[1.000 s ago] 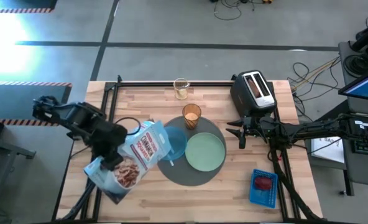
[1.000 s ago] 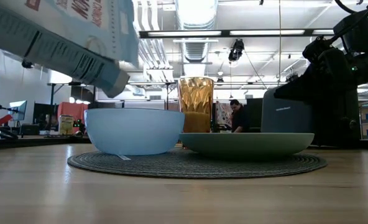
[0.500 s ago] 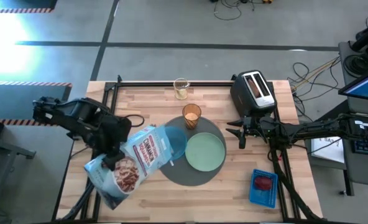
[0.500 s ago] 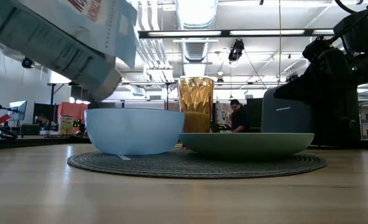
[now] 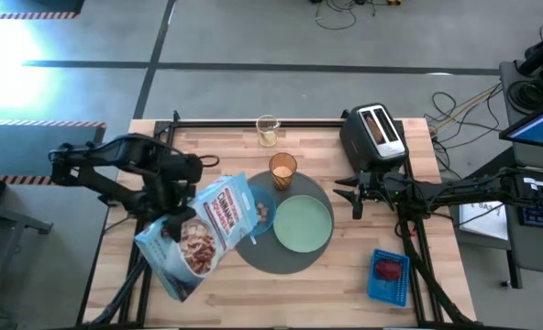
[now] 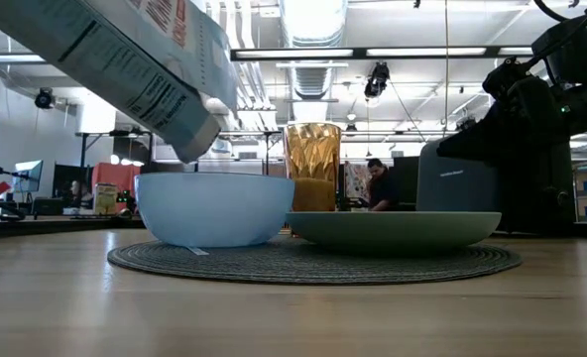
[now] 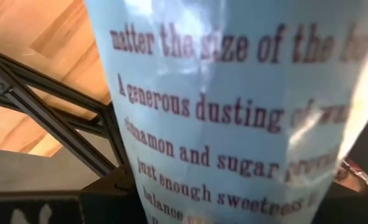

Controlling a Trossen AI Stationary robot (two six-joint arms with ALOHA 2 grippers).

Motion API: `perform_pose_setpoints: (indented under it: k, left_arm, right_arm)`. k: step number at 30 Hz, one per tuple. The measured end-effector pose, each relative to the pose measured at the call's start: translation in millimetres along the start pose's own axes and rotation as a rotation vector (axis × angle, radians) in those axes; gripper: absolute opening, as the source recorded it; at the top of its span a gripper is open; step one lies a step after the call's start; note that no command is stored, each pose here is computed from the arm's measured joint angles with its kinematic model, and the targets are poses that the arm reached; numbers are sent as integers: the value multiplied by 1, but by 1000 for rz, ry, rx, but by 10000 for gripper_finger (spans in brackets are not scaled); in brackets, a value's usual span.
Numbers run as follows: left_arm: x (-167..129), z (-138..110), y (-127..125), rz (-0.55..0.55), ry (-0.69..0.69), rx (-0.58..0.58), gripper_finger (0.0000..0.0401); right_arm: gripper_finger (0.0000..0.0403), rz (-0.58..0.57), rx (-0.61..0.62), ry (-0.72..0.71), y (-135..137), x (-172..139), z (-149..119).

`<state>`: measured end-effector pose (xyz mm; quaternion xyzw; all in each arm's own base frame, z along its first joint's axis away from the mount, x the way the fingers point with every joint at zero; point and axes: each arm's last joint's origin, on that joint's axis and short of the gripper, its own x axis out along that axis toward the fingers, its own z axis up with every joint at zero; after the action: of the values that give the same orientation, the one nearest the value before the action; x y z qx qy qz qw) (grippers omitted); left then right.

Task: Arrange a breakfast setting
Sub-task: Pour the cereal from the cereal box into a blue bowl

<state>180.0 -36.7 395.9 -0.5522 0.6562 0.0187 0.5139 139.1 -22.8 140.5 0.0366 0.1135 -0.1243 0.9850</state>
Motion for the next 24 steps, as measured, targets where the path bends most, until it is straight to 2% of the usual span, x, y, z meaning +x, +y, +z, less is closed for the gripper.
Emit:
perform_pose_setpoints:
  k: [24]
  left_arm:
    - [-8, 11, 1, -72, 37, -78, 192]
  right_arm:
    - [134, 0, 0, 0, 0, 0, 0]
